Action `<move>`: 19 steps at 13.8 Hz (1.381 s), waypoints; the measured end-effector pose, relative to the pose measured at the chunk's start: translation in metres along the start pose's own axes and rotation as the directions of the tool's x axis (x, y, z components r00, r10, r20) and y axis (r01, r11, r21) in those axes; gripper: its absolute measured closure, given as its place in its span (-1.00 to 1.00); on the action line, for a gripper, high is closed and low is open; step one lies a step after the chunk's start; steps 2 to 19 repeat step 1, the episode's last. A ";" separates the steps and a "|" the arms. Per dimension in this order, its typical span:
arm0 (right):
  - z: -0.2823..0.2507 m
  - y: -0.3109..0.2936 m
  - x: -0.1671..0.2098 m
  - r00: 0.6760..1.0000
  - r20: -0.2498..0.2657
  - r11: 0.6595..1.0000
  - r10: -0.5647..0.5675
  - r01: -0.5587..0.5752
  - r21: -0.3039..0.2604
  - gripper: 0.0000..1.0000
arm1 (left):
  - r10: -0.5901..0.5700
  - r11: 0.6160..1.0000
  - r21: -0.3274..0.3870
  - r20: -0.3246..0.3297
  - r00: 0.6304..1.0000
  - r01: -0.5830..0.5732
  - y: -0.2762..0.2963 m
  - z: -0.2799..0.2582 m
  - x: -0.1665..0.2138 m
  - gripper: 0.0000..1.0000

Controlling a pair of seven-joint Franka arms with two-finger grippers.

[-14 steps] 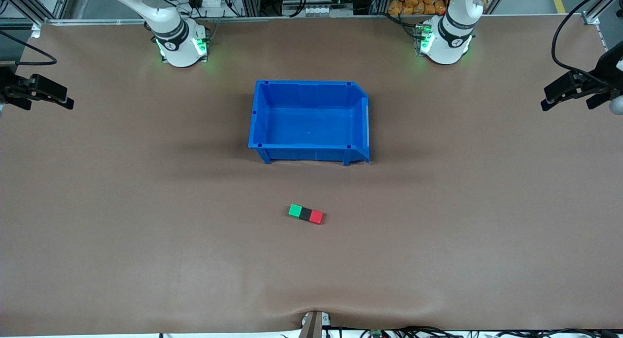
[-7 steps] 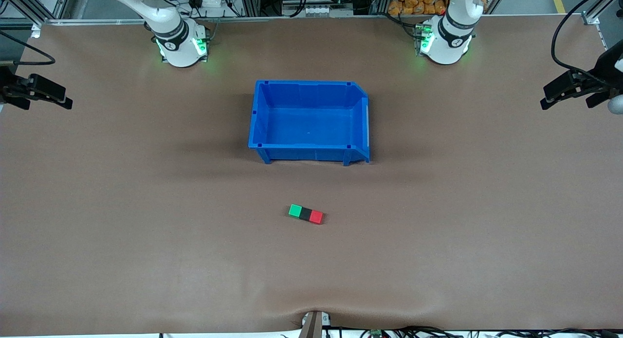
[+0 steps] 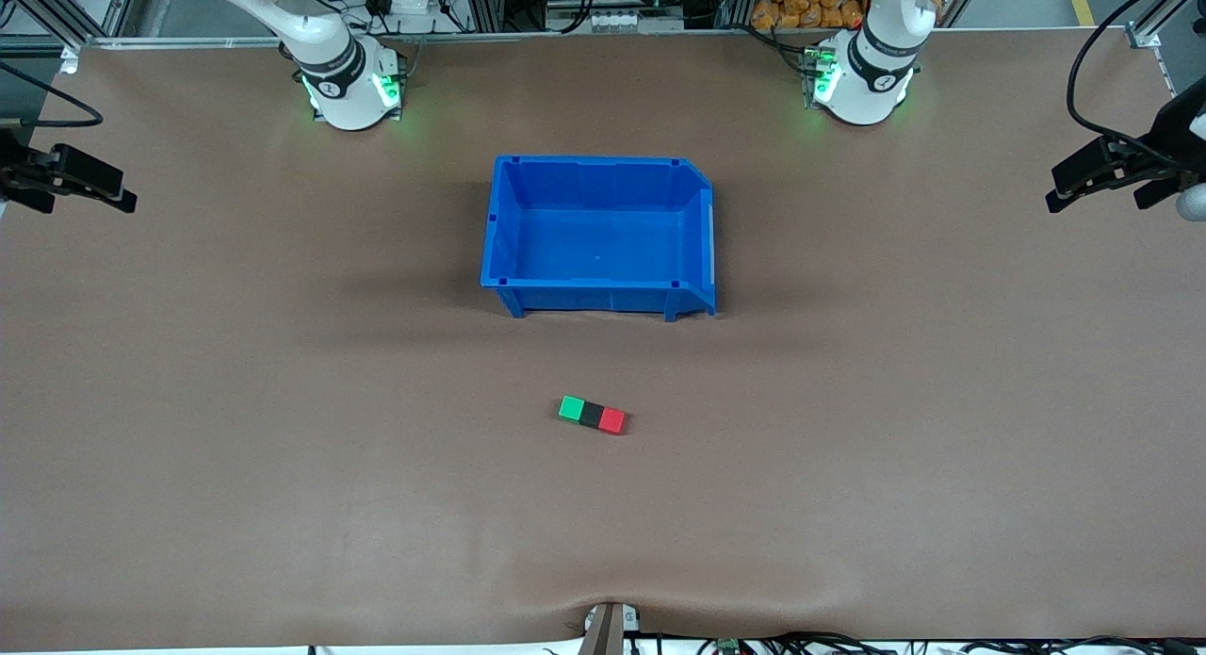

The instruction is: Attach green and red cubes to black cube

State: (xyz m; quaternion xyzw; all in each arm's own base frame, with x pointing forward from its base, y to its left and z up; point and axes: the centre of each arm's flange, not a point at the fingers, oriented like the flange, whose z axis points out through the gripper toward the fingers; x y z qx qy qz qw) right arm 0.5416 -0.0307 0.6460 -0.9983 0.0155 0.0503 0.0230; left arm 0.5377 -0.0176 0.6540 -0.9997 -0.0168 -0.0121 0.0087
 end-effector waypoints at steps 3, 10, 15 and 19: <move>-0.001 0.002 0.001 1.000 -0.010 1.000 0.004 -0.004 0.000 -1.00 | 0.000 1.000 0.000 0.000 1.000 0.000 0.000 0.000 0.000 -1.00; -0.001 0.002 0.001 1.000 -0.010 1.000 0.004 -0.004 0.000 -1.00 | 0.000 1.000 0.000 0.000 1.000 0.000 0.000 0.000 0.000 -1.00; -0.001 0.002 0.001 1.000 -0.010 1.000 0.004 -0.004 0.000 -1.00 | 0.000 1.000 0.000 0.000 1.000 0.000 0.000 0.000 0.000 -1.00; -0.001 0.002 0.001 1.000 -0.010 1.000 0.004 -0.004 0.000 -1.00 | 0.000 1.000 0.000 0.000 1.000 0.000 0.000 0.000 0.000 -1.00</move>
